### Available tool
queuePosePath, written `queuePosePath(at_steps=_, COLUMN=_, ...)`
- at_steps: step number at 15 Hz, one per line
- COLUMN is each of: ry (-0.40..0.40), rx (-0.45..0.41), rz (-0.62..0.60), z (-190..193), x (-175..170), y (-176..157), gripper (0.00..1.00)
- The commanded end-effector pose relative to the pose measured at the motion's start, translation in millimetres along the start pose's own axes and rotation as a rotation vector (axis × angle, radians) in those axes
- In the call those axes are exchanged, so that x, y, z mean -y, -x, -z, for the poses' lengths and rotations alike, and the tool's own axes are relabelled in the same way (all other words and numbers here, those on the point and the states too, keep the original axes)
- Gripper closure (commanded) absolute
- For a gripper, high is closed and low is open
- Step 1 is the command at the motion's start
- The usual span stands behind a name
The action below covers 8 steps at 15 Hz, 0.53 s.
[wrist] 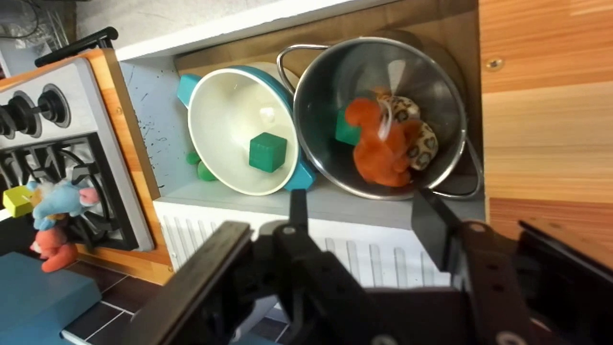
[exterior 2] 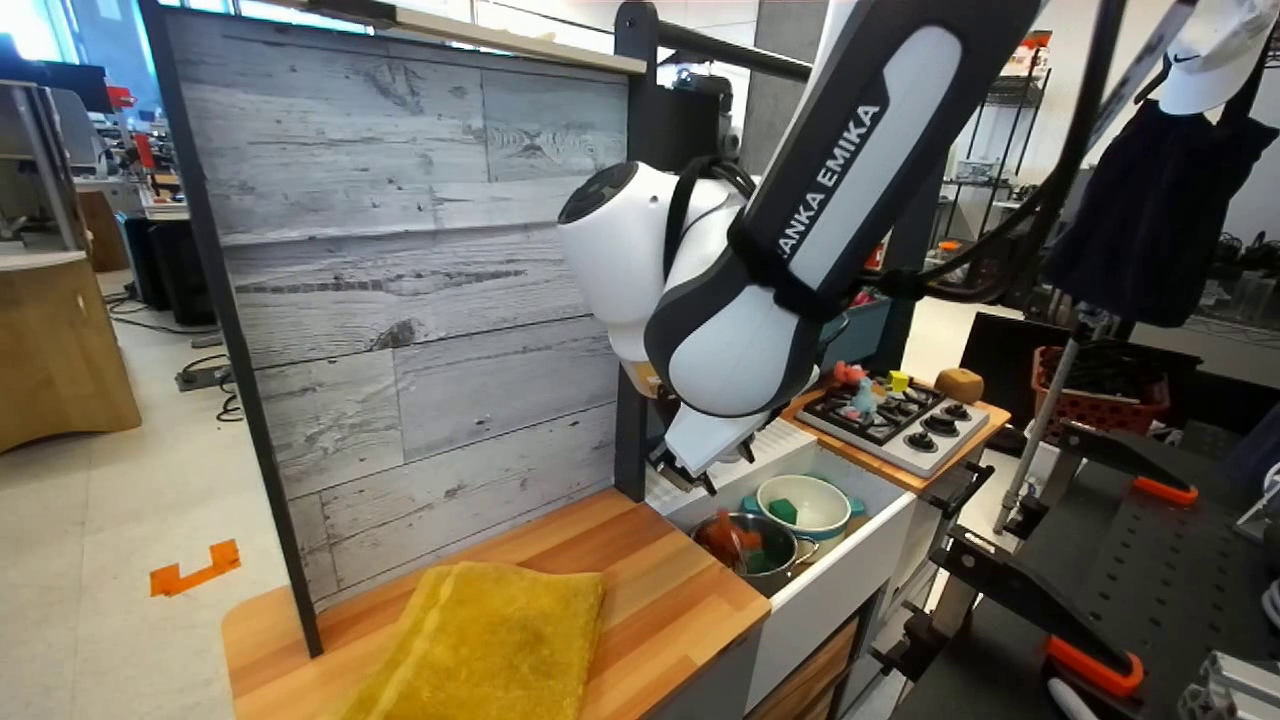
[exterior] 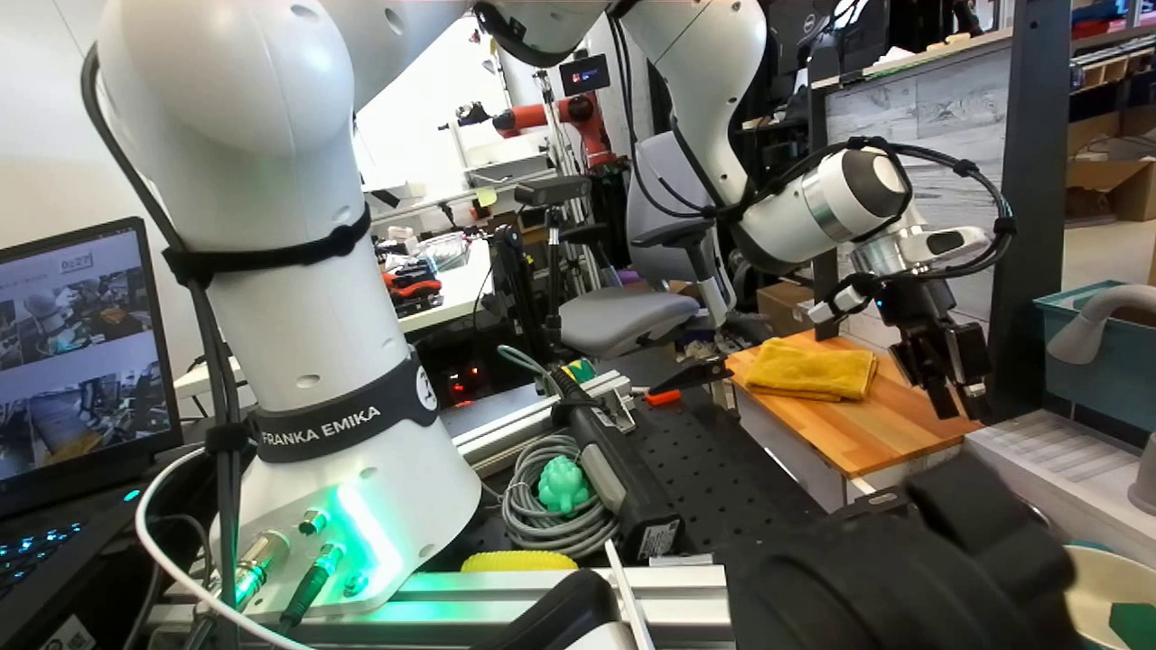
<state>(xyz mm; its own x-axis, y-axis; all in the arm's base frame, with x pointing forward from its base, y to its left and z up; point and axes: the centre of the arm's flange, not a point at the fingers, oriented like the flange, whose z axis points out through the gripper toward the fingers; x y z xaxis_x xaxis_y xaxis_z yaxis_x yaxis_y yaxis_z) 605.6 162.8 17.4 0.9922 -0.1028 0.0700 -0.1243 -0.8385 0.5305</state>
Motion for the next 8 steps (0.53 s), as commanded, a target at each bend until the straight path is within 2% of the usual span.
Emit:
queuePosePath(at_steps=1, ry=-0.019, rx=-0.014, rz=0.035, z=22, x=-3, y=12, gripper=0.11)
queuePosePath(at_steps=2, ry=-0.071, rx=-0.046, rz=0.033, z=26, x=5, y=15, gripper=0.03)
queuePosePath(at_steps=3, ry=-0.133, rx=-0.070, rz=0.048, z=32, x=13, y=17, gripper=0.00)
queuePosePath(at_steps=6, ry=-0.303, rx=-0.144, rz=0.063, z=55, x=62, y=25, gripper=0.00)
queuePosePath(at_steps=8, ry=-0.414, rx=-0.163, rz=0.061, z=68, x=98, y=33, gripper=0.00)
